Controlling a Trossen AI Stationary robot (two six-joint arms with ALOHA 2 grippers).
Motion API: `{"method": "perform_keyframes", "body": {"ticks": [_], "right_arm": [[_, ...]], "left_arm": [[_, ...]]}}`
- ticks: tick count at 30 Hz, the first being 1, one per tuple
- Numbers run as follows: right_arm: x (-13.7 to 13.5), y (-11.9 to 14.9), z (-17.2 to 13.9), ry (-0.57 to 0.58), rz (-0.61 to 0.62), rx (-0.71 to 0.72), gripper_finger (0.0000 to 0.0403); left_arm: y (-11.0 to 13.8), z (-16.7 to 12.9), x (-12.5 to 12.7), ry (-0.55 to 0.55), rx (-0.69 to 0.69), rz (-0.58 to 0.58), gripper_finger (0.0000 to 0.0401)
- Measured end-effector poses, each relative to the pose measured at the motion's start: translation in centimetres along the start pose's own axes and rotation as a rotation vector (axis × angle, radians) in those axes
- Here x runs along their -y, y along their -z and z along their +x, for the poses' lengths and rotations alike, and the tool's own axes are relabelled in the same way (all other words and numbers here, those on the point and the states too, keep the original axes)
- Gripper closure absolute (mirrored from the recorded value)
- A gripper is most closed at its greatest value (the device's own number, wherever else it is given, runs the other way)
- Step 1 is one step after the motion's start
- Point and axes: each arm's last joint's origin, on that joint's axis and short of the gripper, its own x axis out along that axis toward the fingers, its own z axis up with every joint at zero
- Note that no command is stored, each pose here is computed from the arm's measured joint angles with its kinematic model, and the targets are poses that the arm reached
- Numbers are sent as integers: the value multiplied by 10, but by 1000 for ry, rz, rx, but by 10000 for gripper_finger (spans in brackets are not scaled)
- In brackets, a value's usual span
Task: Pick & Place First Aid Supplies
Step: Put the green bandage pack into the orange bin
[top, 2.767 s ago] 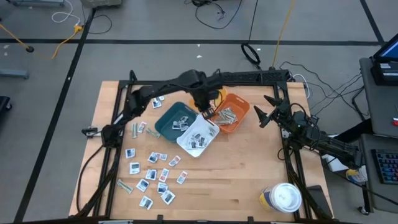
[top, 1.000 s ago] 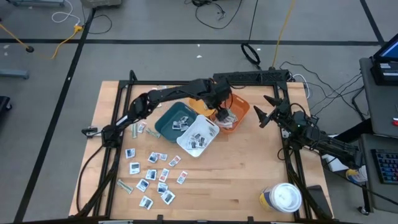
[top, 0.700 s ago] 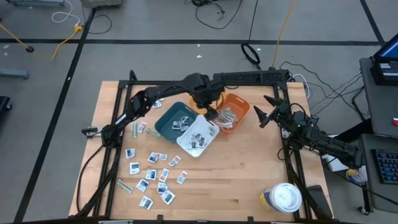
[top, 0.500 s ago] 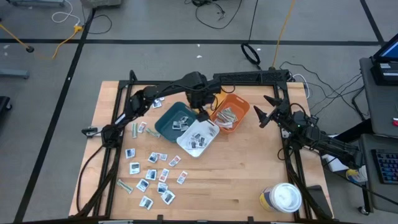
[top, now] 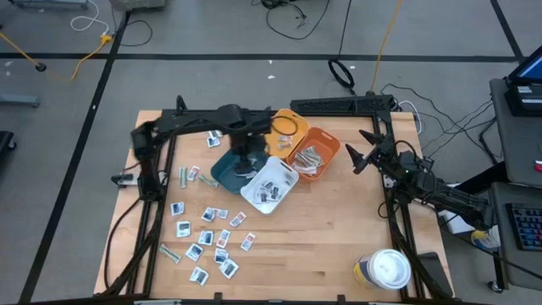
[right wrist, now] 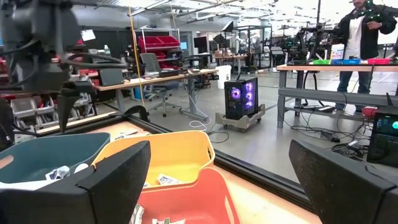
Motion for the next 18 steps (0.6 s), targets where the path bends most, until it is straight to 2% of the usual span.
{"method": "perform_keyframes", "body": {"ticks": [8, 13, 18], "right_arm": [[0, 0, 0, 0, 0, 0, 25], [0, 0, 0, 0, 0, 0, 25], [0, 0, 0, 0, 0, 0, 25]], "left_arm": [[69, 0, 11, -110, 67, 10, 50], [104, 0, 13, -131, 143, -84, 50], [129, 9, 15, -130, 175, -178, 50]]}}
